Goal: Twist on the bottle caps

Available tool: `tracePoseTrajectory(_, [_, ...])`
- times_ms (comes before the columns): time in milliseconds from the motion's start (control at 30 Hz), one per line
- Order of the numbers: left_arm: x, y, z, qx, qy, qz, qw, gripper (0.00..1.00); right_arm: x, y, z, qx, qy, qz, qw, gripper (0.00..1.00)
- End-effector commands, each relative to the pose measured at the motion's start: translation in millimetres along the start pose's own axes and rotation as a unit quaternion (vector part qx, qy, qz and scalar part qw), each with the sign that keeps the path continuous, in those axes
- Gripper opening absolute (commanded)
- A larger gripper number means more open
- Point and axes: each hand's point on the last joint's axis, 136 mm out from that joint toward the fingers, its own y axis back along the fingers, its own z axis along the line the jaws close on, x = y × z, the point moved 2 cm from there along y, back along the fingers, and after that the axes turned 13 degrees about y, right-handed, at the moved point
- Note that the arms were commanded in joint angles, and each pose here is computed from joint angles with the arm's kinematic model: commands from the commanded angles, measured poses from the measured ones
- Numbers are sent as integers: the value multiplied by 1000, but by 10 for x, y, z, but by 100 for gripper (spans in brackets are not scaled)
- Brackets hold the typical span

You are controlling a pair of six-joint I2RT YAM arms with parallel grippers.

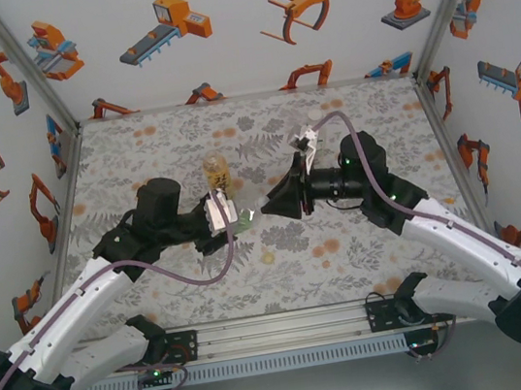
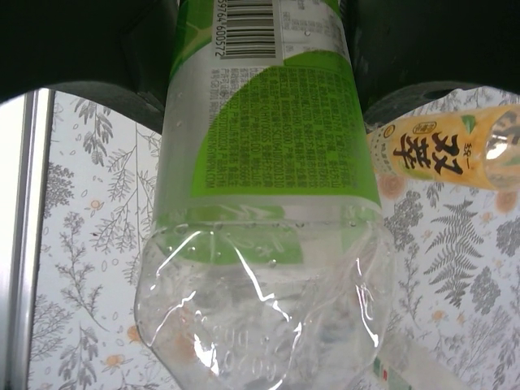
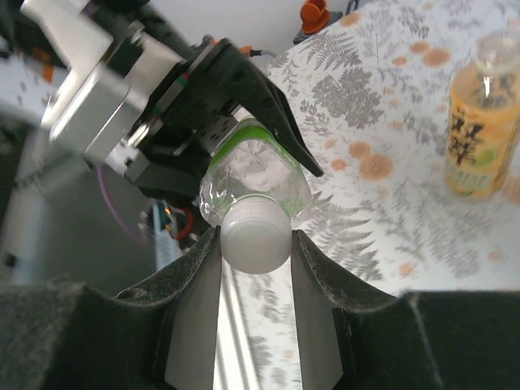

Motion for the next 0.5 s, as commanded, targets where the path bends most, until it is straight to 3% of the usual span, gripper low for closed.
tracePoseTrajectory(0, [-87,7,-3,0,-17,-15,1000,0,-72,-59,-244,70,-175,-40,981,0])
tracePoseTrajectory(200, [-79,-23,13,1,-13,-12,1000,0,141,-209,-438,101,-399,-19,911,0])
tracePoseTrajectory(467, [-86,-20,15,1,-13,-13,1000,0,-31,-216,-302,101,-364,3,926,3])
